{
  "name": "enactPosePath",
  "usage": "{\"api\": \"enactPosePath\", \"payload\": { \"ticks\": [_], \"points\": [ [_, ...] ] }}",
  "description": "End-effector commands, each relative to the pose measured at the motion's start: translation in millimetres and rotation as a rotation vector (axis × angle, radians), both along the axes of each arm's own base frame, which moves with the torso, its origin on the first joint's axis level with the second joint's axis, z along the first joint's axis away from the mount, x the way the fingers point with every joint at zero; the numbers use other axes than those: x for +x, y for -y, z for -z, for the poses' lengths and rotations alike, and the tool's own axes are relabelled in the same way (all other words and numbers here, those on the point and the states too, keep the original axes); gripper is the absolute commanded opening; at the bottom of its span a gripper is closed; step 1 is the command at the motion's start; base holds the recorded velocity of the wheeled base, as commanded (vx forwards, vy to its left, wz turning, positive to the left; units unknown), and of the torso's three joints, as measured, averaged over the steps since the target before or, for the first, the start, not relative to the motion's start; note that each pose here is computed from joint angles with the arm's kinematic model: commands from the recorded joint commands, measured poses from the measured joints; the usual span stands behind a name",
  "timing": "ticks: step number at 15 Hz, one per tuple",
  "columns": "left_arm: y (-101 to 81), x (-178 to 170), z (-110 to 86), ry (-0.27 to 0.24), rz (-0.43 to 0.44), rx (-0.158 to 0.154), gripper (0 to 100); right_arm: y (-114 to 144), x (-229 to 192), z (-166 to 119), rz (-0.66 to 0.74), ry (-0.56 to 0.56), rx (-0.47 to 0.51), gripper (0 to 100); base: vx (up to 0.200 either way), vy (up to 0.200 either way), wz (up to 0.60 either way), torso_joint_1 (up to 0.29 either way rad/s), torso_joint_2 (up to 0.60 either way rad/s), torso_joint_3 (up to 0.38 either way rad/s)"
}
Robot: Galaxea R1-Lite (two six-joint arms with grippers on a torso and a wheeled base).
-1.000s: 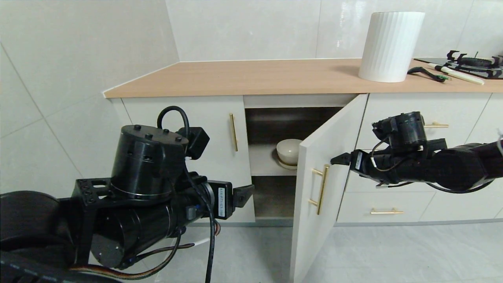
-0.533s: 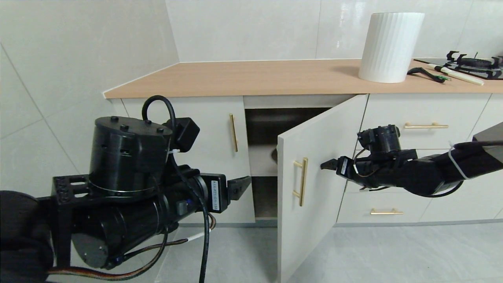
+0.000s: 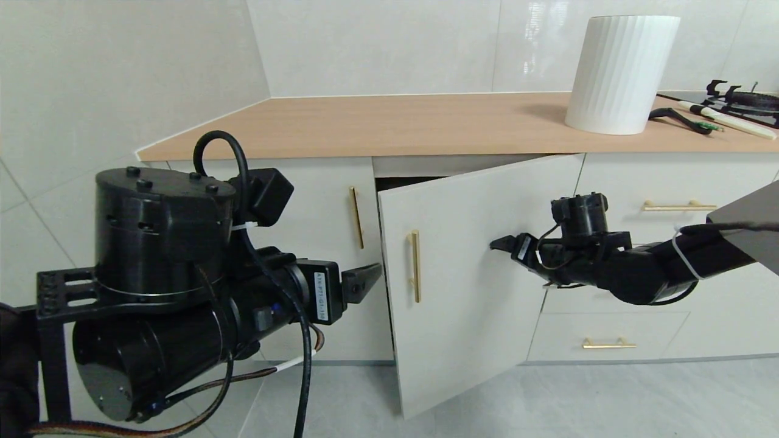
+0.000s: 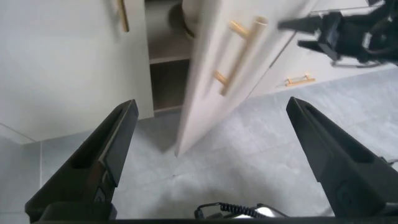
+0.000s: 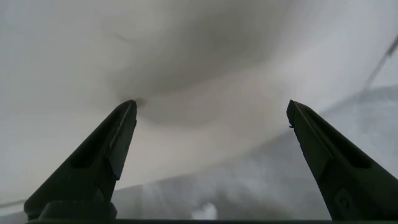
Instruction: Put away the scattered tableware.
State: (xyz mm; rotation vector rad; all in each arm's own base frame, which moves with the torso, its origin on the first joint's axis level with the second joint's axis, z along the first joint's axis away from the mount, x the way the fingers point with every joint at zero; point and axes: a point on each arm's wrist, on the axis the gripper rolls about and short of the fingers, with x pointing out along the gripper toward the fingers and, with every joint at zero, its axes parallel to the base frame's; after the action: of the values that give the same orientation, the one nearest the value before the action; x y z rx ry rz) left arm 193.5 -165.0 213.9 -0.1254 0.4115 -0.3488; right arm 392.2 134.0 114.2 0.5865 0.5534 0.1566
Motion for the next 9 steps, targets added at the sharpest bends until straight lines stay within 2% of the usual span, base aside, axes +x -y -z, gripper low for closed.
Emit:
{"api": "enactPosePath", "payload": {
  "ticks": [1, 5, 9],
  "points": [
    [-0.3, -0.1, -0.4, 0.001, -0.002, -0.002, 100, -3.0, 15.2, 2.8, 0.084, 0.039, 0.002, 100, 0.000, 0.000, 0.00, 0.000, 0.00, 0.000],
    [-0.3, -0.1, -0.4, 0.001, -0.002, -0.002, 100, -5.4, 25.7, -0.6, 0.150, 0.064, 0.042, 100, 0.000, 0.000, 0.00, 0.000, 0.00, 0.000],
    [0.0, 0.1, 0.0, 0.000, -0.002, -0.002, 100, -4.7, 40.5, -0.5, 0.271, 0.109, 0.023, 100, 0.000, 0.000, 0.00, 0.000, 0.00, 0.000]
  ]
}}
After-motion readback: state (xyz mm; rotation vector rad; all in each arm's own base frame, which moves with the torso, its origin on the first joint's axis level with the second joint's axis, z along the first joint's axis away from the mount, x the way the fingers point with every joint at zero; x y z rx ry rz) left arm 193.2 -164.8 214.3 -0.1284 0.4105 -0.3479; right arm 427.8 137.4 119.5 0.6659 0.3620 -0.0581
